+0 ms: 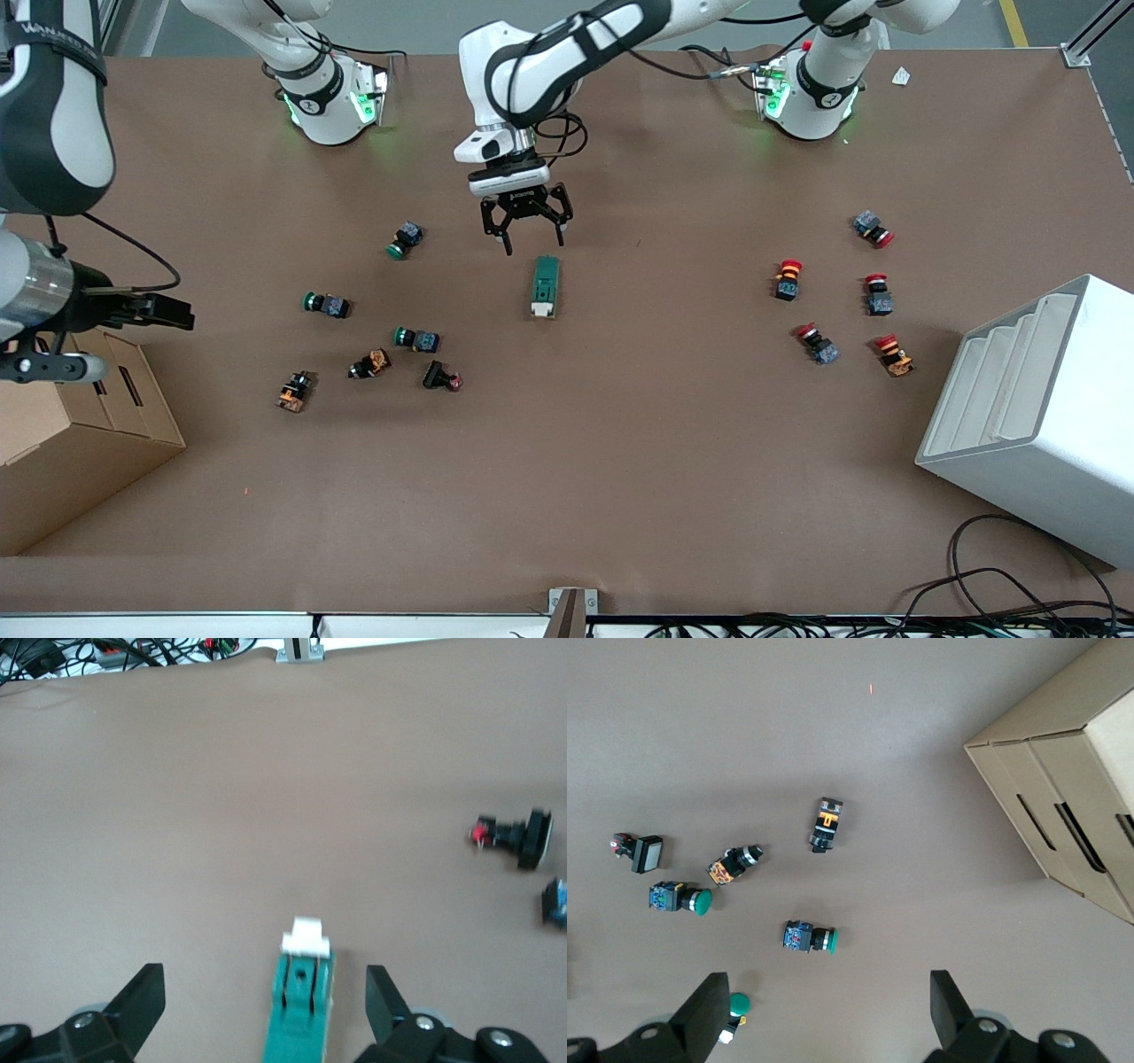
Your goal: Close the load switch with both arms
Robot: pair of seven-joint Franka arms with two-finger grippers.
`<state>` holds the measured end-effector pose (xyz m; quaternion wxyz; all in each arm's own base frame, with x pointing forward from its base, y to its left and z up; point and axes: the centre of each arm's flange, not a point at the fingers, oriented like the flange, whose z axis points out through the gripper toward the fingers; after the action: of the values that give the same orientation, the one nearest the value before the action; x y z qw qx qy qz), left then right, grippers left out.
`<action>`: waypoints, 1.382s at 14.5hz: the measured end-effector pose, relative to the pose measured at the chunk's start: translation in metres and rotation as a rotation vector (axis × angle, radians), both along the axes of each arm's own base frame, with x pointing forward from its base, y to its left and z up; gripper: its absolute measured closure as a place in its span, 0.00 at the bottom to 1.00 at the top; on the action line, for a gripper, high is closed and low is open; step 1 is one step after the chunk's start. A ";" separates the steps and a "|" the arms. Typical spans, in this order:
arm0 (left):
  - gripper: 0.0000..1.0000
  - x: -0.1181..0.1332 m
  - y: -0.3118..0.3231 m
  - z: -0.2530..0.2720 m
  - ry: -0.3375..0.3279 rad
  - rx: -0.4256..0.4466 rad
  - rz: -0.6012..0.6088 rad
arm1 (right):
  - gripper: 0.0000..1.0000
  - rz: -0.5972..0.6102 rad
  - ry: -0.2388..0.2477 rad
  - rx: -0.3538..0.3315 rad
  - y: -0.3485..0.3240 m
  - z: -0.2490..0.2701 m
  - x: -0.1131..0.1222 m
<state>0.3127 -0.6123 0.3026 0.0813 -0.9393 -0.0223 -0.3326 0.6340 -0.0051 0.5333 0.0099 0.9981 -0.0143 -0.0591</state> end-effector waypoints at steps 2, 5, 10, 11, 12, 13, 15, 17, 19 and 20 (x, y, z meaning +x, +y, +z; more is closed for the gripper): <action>0.00 0.026 0.006 0.031 0.034 -0.007 0.006 | 0.00 0.002 -0.004 0.001 0.001 0.002 0.000; 0.00 0.057 0.013 0.058 0.077 -0.014 0.008 | 0.00 0.007 0.010 0.002 0.004 0.001 -0.001; 0.00 0.113 0.041 0.114 0.173 -0.012 -0.022 | 0.00 0.010 0.066 0.009 0.008 0.020 -0.019; 0.00 0.122 0.052 0.126 0.191 -0.002 -0.028 | 0.00 0.011 0.069 0.009 0.008 0.030 -0.025; 0.00 0.130 0.063 0.137 0.208 0.011 -0.035 | 0.00 0.011 0.063 0.008 0.008 0.040 -0.032; 0.00 0.137 0.072 0.148 0.221 0.026 -0.042 | 0.00 0.011 0.053 0.007 0.008 0.048 -0.038; 0.00 0.152 0.091 0.167 0.249 0.059 -0.054 | 0.00 0.011 0.034 0.005 0.009 0.064 -0.052; 0.00 0.166 0.107 0.182 0.278 0.080 -0.067 | 0.00 0.010 0.016 0.003 0.009 0.079 -0.067; 0.00 0.184 0.124 0.192 0.299 0.089 -0.086 | 0.00 0.011 0.002 0.000 0.010 0.092 -0.087; 0.00 0.192 0.133 0.196 0.308 0.094 -0.098 | 0.00 0.011 -0.006 -0.001 0.010 0.099 -0.098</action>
<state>0.5051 -0.4791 0.4987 0.1114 -0.9743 0.0520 -0.1889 0.5356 0.0052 0.6321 0.0110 0.9983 -0.0088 -0.0561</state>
